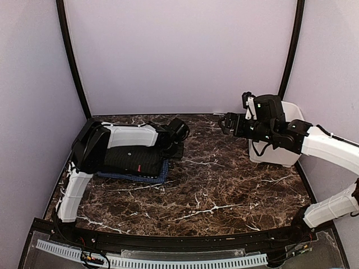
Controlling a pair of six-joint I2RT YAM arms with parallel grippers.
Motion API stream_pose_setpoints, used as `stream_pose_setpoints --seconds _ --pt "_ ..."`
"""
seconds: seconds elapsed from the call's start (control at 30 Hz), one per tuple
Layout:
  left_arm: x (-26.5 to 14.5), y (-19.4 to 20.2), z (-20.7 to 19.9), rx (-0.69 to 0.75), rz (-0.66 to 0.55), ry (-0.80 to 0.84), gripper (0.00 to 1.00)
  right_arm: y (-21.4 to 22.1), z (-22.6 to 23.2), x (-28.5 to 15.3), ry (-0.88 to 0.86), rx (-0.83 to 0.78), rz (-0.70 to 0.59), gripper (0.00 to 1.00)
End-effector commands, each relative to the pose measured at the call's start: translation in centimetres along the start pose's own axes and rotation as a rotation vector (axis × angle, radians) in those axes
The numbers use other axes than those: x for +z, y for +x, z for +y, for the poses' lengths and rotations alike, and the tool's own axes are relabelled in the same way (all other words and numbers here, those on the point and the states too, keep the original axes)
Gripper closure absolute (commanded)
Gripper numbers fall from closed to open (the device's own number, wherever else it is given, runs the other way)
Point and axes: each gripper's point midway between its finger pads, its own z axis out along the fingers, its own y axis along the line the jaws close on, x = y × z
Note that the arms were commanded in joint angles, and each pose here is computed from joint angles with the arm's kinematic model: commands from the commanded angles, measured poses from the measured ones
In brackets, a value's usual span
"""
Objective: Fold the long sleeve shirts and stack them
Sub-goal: Move the square-folded shirt to the corner of the board.
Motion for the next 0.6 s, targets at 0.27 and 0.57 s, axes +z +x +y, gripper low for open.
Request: stream_pose_setpoints --seconds 0.27,0.57 --pt "-0.8 4.5 12.4 -0.041 0.148 -0.116 0.61 0.9 0.1 0.8 -0.022 0.003 0.013 0.01" --pt "-1.9 6.5 17.8 -0.057 0.195 -0.103 0.62 1.6 0.1 1.1 -0.036 0.001 0.027 0.01"
